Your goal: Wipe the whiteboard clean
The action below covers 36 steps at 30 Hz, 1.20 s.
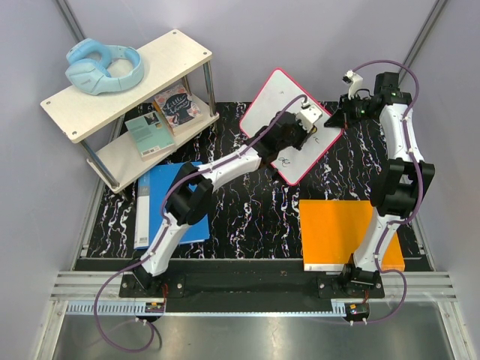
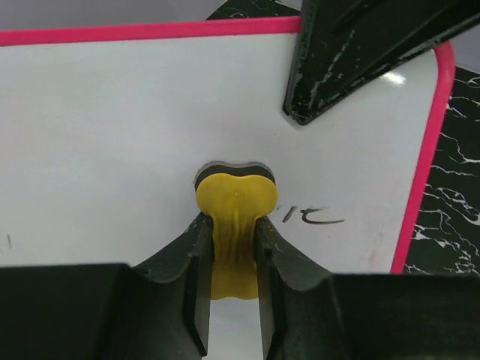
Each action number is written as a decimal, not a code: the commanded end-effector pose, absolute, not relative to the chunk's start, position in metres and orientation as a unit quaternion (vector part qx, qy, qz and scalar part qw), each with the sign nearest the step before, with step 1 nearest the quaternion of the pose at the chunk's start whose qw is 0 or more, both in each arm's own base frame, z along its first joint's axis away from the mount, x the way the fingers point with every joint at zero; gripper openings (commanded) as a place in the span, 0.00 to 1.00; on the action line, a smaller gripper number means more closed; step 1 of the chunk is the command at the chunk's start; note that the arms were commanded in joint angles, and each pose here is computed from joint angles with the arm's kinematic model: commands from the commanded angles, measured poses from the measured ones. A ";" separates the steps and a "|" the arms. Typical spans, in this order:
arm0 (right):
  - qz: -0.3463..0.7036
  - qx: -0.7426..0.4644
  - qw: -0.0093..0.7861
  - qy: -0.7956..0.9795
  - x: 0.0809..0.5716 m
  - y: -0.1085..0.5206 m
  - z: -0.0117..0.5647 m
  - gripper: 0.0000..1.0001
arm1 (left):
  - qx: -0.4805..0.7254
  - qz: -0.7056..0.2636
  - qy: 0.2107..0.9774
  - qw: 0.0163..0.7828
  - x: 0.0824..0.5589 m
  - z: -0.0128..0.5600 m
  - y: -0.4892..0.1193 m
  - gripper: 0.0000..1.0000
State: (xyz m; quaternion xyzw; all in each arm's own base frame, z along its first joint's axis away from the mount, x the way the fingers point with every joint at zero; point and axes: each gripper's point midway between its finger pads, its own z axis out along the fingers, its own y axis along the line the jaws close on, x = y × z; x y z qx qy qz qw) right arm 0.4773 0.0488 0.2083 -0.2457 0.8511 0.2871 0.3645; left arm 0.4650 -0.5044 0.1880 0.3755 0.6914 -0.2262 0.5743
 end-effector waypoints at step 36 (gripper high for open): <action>0.335 -0.327 0.250 0.847 0.423 0.095 0.164 0.00 | 0.074 -0.240 0.730 0.635 0.586 0.219 -0.386 0.00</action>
